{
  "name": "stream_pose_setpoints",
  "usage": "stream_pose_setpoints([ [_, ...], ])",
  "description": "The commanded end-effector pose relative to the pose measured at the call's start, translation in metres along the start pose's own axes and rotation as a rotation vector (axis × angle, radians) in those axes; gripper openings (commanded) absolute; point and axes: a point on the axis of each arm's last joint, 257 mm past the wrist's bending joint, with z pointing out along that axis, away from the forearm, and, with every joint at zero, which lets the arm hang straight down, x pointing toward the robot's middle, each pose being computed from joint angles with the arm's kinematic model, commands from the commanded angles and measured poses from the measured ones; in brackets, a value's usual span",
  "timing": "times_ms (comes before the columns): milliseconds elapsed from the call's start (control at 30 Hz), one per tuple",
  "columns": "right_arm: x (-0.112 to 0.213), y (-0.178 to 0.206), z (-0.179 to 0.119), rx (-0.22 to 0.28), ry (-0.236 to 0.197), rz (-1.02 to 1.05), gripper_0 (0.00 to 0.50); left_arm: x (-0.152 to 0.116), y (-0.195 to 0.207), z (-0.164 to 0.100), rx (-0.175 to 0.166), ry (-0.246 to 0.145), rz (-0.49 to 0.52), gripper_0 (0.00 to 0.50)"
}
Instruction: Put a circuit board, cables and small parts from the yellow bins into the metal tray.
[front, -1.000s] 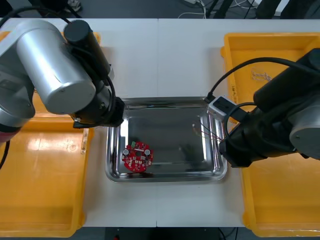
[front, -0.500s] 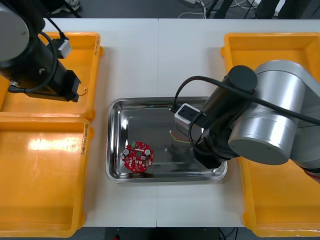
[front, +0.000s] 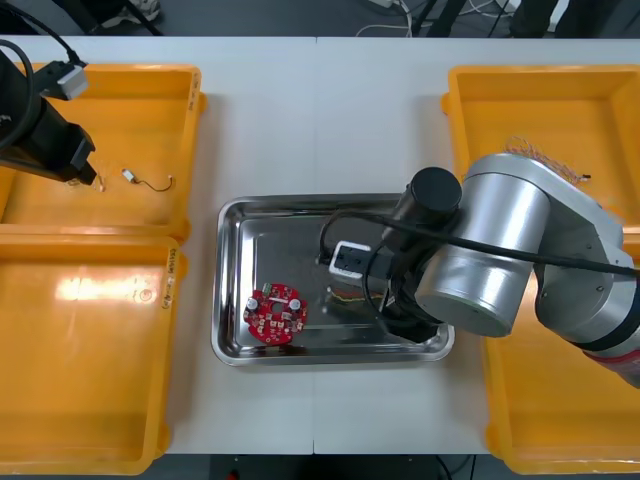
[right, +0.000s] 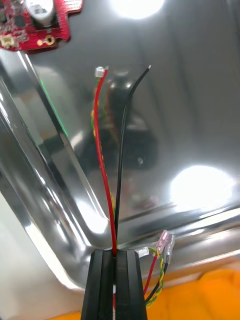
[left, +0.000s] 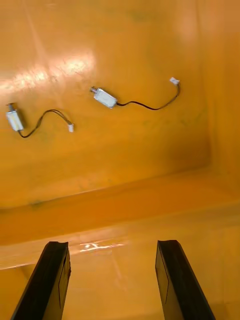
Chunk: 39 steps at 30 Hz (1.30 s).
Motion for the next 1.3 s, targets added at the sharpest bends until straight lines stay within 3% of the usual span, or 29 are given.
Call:
stream_pose_setpoints([
  [33,-0.016,-0.002,0.003,0.018,-0.025,-0.107,0.000,-0.024,0.041,-0.023,-0.061,-0.084,-0.025,0.500],
  [400,-0.013,0.005,0.036,0.044,-0.008,-0.183,0.000,-0.035,0.082,0.004,-0.086,-0.127,0.020,0.500],
  [567,-0.007,0.015,0.049,0.014,-0.013,-0.167,0.002,-0.033,0.096,0.022,-0.075,-0.130,0.040,0.500],
  [733,-0.003,0.020,0.055,0.020,-0.006,-0.182,0.049,-0.032,0.105,0.036,-0.065,-0.139,0.048,0.500],
  [1033,-0.001,0.024,0.059,0.018,-0.005,-0.183,0.054,-0.038,0.101,0.045,-0.061,-0.159,0.049,0.500],
  [1100,-0.001,0.025,0.059,0.016,-0.004,-0.182,0.168,-0.039,0.099,0.045,-0.060,-0.160,0.050,0.500],
  [1133,-0.001,0.025,0.059,0.017,-0.005,-0.180,0.270,-0.039,0.098,0.046,-0.059,-0.160,0.050,0.500],
  [1167,-0.001,0.024,0.059,0.018,-0.004,-0.180,0.330,-0.039,0.098,0.047,-0.058,-0.160,0.051,0.500],
  [1200,-0.002,0.025,0.059,0.018,-0.006,-0.180,0.440,-0.039,0.098,0.047,-0.056,-0.161,0.047,0.500],
  [1233,-0.002,0.023,0.058,0.023,-0.006,-0.177,0.500,-0.040,0.098,0.048,-0.054,-0.162,0.046,0.500],
  [1300,-0.003,0.023,0.058,0.029,-0.007,-0.177,0.500,-0.042,0.098,0.050,-0.042,-0.161,0.036,0.500],
])
